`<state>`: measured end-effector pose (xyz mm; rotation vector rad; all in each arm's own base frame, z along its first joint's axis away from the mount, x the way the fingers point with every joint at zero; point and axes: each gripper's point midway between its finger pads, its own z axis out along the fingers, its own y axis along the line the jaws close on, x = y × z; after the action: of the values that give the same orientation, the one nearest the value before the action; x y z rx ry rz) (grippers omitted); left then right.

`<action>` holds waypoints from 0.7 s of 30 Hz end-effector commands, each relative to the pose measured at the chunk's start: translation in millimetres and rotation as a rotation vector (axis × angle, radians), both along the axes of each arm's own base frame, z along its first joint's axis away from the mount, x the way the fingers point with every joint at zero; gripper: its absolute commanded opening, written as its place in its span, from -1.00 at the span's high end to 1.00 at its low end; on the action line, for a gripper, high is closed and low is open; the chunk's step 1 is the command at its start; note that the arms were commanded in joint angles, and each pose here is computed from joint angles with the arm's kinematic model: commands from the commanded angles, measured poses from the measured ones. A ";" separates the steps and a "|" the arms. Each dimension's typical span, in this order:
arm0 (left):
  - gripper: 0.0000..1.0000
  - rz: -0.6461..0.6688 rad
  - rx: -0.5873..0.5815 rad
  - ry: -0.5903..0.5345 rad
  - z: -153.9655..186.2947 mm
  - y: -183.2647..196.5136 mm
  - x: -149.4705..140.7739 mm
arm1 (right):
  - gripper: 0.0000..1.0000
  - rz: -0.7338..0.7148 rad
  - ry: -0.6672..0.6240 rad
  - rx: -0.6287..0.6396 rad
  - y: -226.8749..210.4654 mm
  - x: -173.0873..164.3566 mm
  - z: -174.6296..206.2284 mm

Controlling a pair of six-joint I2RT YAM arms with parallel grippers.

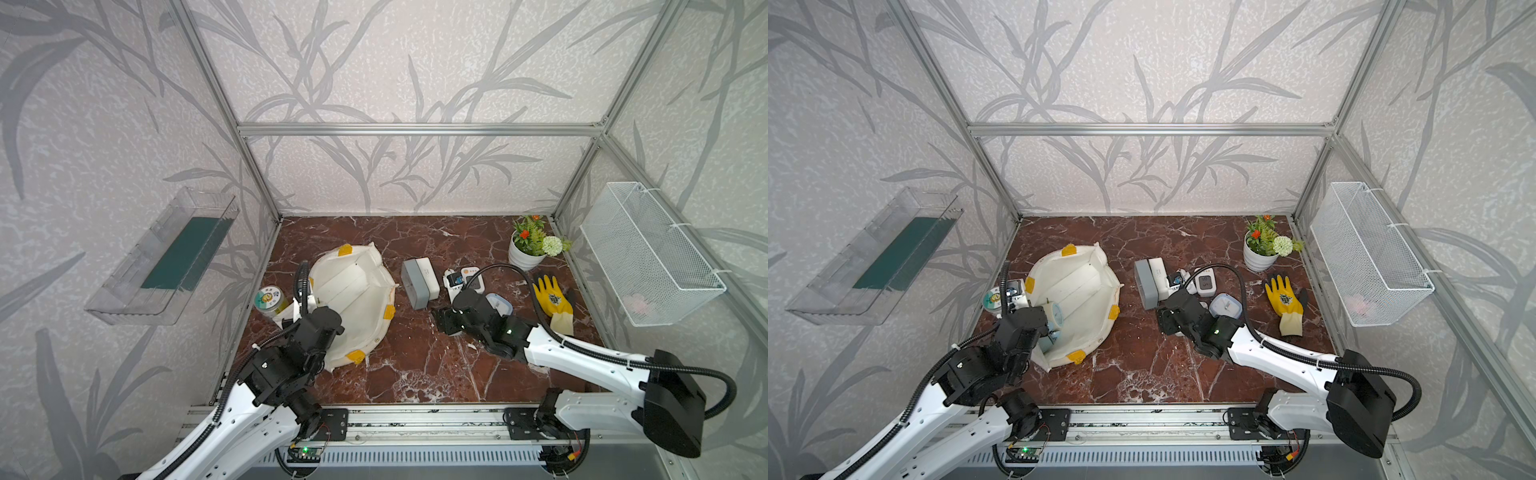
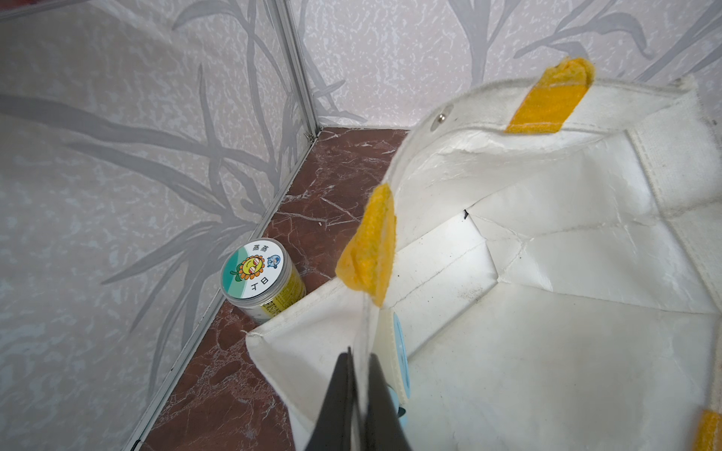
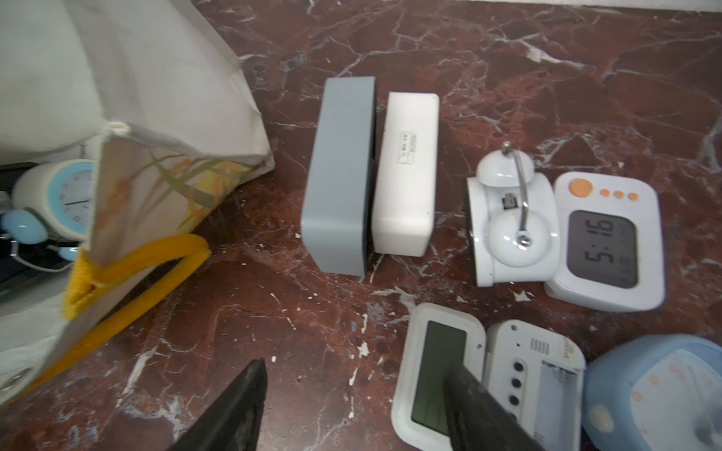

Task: Take the alarm clock out of the canvas bag
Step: Place the alarm at the center of the board.

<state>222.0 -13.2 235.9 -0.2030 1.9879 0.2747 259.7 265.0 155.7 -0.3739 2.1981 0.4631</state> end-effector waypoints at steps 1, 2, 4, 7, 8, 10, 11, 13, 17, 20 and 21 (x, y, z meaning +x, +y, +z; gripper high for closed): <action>1.00 0.012 -0.034 -0.024 4.4 -1.7 2.9 | -0.45 0.061 -0.061 0.063 18.5 -3.6 20.4; 1.00 0.012 -0.034 -0.025 4.7 -1.7 2.8 | -0.45 0.073 -0.068 0.068 22.3 -4.9 22.6; 1.00 0.013 -0.035 -0.027 5.3 -1.6 2.9 | -0.45 0.101 -0.085 0.084 31.3 -8.3 27.5; 1.00 0.011 -0.036 -0.027 5.0 -2.1 3.1 | -0.45 0.143 -0.102 0.105 45.7 -13.1 32.7; 1.00 0.012 -0.037 -0.027 5.2 -1.9 2.9 | -0.45 0.154 -0.105 0.107 50.0 -14.3 33.7; 1.00 0.008 -0.039 -0.026 5.0 -2.9 3.4 | -0.45 0.171 -0.115 0.104 57.8 -13.9 35.4; 1.00 0.008 -0.038 -0.026 5.1 -3.0 3.4 | -0.45 0.204 -0.117 0.105 67.4 -21.8 36.3; 1.00 0.008 -0.038 -0.025 4.9 -2.8 3.4 | -0.45 0.235 -0.117 0.107 79.5 -26.5 35.9; 1.00 0.006 -0.039 -0.026 5.3 -3.1 3.4 | -0.45 0.296 -0.116 0.102 102.4 -33.5 35.4; 1.00 0.005 -0.043 -0.027 4.5 -3.3 3.2 | -0.45 0.339 -0.121 0.094 118.9 -37.3 36.2; 1.00 0.004 -0.045 -0.027 4.7 -3.5 3.3 | -0.44 0.353 -0.122 0.092 124.6 -38.6 36.7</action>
<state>222.9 -14.6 235.6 -0.2011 1.9895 0.2702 222.2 371.0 173.2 -0.6923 2.0548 0.6651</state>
